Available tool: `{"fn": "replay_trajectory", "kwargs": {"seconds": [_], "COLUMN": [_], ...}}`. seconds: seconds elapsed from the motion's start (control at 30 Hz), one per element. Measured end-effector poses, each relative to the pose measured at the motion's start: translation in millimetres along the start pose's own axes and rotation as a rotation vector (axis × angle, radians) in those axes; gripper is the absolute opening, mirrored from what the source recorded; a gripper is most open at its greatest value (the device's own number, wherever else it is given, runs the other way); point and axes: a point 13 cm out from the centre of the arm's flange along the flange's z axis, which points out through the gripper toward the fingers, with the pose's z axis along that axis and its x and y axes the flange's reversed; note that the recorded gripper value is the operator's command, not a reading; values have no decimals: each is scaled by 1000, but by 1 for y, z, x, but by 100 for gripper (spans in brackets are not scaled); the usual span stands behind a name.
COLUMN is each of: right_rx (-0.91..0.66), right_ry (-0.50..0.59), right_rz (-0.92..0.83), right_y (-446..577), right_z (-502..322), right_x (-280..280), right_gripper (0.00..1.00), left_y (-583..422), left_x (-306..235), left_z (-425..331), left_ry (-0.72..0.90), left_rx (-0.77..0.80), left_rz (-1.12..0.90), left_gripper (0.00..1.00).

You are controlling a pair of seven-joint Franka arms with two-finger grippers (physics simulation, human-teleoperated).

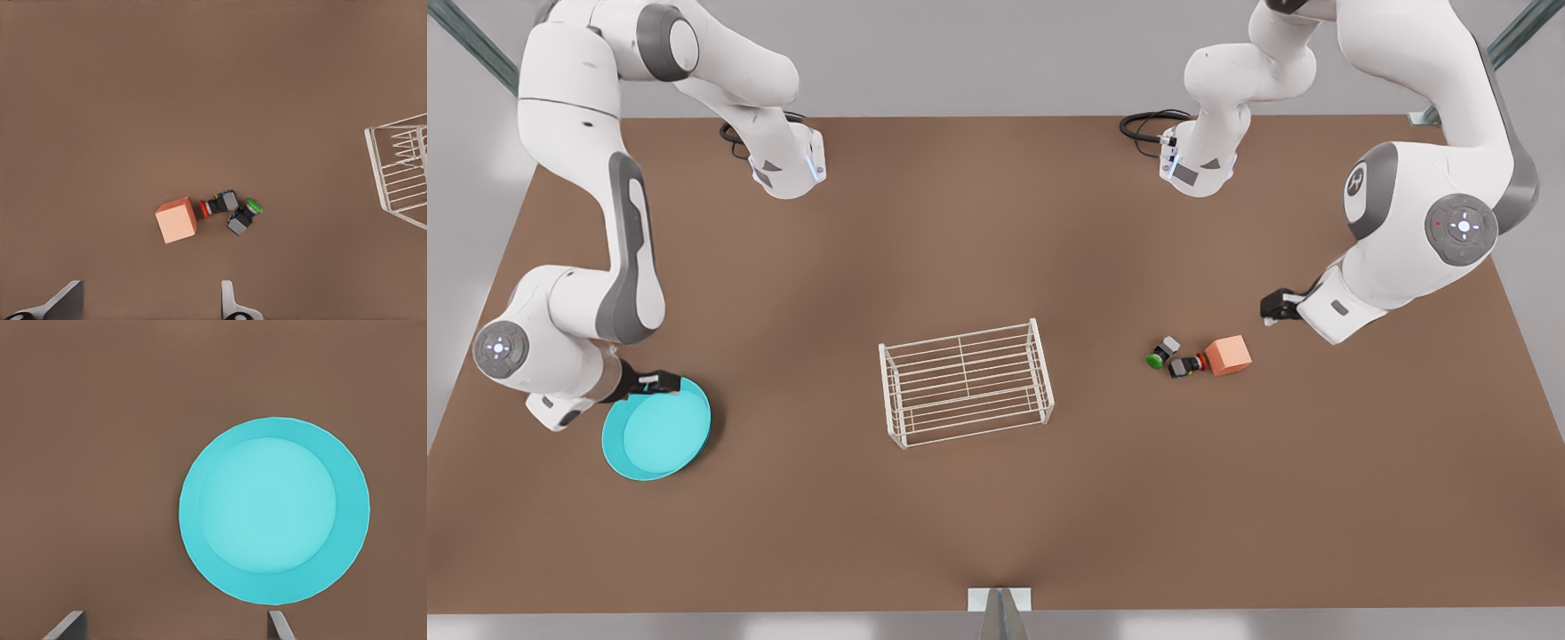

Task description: Place the plate on the shelf with right arm and place the red button switch in the plate with left arm

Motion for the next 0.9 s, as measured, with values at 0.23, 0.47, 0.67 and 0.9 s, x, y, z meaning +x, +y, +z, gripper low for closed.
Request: {"fn": "replay_trajectory", "kwargs": {"seconds": [0.23,0.47,0.67,0.9], "right_rx": [-165,-265,-257,-235], "right_ry": [-31,-81,-71,-106], "right_rz": [160,32,-97,-221], "right_y": [-138,-166,-190,-193], "right_z": [76,136,170,181], "right_x": [-4,-23,-14,-27], "right_gripper": [100,100,99,93], "left_y": [-1,-17,-15,-13], "left_x": [1,45,59,66], "left_z": [3,0,7,0], "left_ry": [1,99,176,206], "left_rx": [0,-33,-31,-1], "left_rz": [-8,1,-12,-45], "left_gripper": [100,100,100,100]}}
